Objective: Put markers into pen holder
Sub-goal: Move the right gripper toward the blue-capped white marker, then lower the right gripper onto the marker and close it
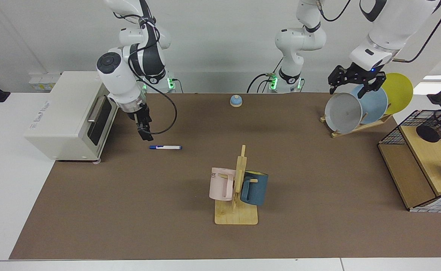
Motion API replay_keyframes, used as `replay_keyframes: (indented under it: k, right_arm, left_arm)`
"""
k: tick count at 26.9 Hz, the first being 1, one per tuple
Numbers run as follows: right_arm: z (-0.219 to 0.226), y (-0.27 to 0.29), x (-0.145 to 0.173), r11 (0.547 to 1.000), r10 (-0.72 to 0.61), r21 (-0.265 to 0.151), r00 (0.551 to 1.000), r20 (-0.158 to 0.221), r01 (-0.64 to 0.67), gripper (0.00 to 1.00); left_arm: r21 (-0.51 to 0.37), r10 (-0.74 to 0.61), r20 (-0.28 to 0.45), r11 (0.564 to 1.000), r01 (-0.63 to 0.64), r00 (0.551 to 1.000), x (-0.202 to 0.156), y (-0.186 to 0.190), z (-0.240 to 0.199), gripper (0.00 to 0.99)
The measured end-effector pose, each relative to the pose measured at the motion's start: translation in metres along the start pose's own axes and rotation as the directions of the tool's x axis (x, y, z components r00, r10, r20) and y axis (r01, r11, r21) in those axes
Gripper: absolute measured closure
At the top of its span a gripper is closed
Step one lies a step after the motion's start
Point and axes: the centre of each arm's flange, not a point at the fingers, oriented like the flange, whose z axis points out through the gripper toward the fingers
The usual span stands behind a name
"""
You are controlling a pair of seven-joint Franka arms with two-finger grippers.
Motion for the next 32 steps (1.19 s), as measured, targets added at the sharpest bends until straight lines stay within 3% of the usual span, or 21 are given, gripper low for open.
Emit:
replay_keyframes:
  k: [20, 30, 32]
  right_arm:
    - [0.1, -0.003, -0.021, 0.999, -0.011, 0.037, 1.0, 0.006, 0.011, 0.01]
    - [0.112, -0.005, -0.02, 0.999, -0.008, 0.033, 1.0, 0.007, 0.008, 0.03]
    - [0.112, -0.005, -0.02, 0.999, -0.008, 0.033, 1.0, 0.007, 0.008, 0.09]
  left_arm:
    - [0.0, 0.001, 0.002, 1.0, -0.001, 1.0, -0.002, 0.001, 0.0, 0.0]
    - [0.0, 0.003, 0.002, 1.0, -0.003, 1.0, -0.002, 0.002, 0.001, 0.0]
    - [0.0, 0.003, 0.002, 1.0, -0.003, 1.0, -0.002, 0.002, 0.001, 0.0]
